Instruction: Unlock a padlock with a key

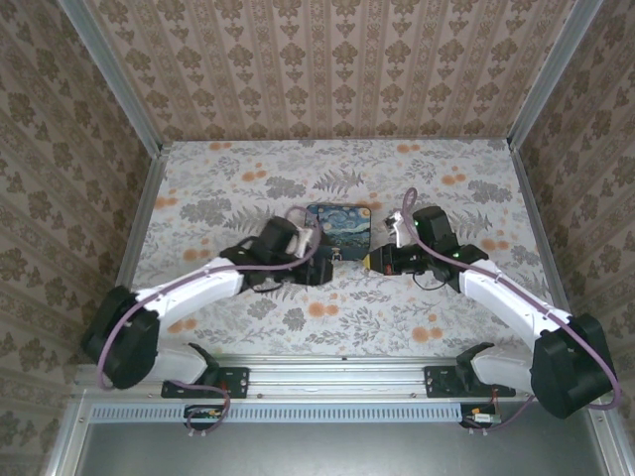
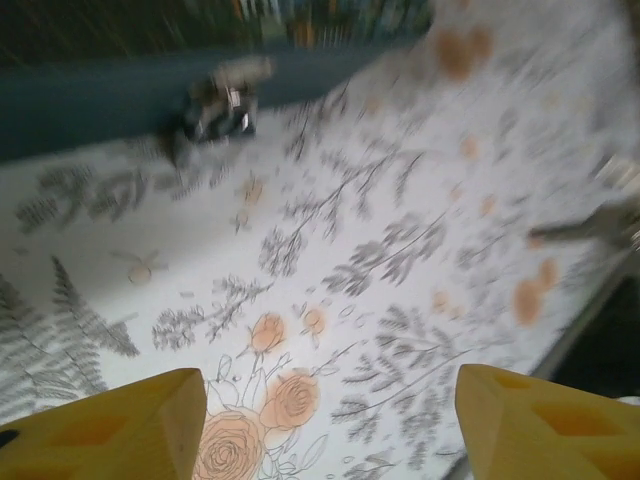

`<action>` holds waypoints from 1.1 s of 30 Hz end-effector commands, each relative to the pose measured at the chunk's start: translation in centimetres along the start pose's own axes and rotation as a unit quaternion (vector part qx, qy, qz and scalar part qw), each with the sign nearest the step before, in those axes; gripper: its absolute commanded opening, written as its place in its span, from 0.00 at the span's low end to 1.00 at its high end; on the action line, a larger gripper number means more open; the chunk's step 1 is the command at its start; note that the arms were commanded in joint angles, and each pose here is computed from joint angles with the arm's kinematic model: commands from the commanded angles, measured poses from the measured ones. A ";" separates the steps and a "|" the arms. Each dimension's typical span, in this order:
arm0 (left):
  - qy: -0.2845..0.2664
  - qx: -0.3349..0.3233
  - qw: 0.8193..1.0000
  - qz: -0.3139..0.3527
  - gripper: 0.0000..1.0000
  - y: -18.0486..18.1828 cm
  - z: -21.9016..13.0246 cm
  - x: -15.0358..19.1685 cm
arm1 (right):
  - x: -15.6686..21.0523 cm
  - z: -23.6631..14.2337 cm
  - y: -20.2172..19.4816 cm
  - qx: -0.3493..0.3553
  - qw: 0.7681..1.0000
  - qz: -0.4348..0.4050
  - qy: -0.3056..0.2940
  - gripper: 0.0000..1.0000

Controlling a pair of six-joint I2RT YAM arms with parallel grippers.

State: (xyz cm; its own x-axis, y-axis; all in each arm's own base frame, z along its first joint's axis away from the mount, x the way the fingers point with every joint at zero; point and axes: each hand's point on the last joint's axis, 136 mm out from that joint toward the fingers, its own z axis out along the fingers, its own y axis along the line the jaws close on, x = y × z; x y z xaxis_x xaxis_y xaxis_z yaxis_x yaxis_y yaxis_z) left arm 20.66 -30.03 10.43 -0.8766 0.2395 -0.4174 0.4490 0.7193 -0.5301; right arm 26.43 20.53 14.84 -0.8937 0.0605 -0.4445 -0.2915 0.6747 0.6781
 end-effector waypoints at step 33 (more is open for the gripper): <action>-0.116 -0.301 0.947 0.006 0.62 3.9 9.1 -5.6 | -0.9 -3.1 -6.0 0.093 0.992 0.062 -0.062 0.00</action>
State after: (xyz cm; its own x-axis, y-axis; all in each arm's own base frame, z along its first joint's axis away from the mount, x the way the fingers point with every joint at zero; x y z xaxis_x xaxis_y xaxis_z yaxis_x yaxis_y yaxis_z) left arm 28.29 -34.82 3.93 -0.7941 0.1861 -0.5786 0.2742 0.9593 -0.0677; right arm 27.91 13.79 13.00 -0.8668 0.2471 -0.4332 -0.0755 0.7935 0.6038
